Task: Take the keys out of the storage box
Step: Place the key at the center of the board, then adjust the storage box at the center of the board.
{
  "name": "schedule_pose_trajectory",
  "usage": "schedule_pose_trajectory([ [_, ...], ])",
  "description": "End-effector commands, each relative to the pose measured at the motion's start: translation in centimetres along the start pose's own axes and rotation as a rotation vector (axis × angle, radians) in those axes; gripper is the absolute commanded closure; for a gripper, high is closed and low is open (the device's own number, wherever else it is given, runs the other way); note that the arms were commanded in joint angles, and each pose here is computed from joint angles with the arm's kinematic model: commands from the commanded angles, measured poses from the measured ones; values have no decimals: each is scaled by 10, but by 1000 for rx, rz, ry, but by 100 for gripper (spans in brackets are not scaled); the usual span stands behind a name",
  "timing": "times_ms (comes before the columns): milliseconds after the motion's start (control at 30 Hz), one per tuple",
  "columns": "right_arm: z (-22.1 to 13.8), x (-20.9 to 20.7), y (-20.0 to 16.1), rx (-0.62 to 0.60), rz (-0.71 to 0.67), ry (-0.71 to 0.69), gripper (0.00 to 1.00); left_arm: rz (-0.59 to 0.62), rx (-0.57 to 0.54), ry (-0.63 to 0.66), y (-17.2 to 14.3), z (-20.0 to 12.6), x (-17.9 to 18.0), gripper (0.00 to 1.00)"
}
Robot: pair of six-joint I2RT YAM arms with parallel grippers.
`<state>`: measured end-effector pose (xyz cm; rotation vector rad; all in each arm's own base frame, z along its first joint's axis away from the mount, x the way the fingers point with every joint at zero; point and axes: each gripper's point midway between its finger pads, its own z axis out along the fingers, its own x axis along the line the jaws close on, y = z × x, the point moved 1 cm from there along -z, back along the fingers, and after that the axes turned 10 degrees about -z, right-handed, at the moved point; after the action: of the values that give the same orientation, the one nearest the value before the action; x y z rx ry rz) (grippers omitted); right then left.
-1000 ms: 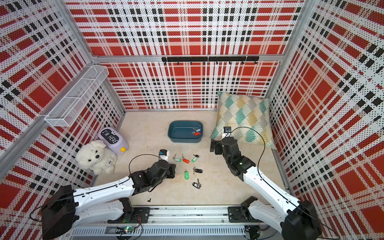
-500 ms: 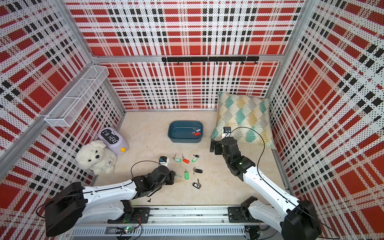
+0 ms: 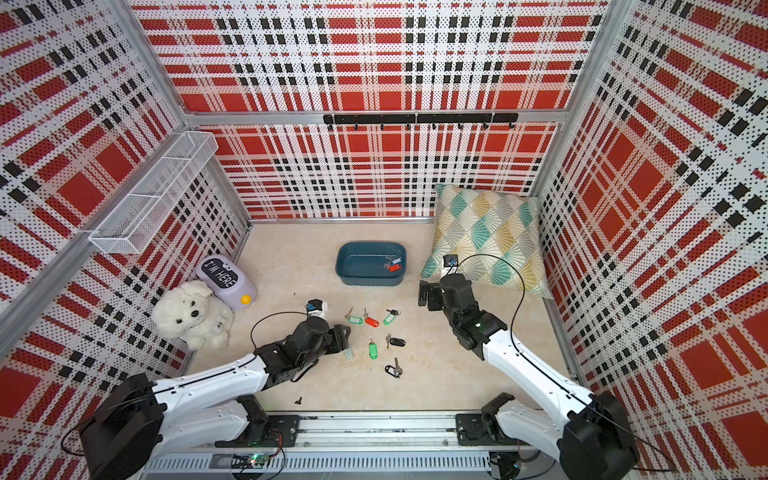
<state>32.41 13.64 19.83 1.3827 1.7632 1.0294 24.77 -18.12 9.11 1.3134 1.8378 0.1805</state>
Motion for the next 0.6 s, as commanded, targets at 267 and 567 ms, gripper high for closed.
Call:
schedule_pose_trajectory([
  [267, 12, 53, 9, -3, -112, 237, 0, -88, -254, -53, 147, 16, -27, 14],
  [567, 49, 101, 22, 27, -214, 384, 0, -122, -192, -192, 189, 95, -55, 7],
])
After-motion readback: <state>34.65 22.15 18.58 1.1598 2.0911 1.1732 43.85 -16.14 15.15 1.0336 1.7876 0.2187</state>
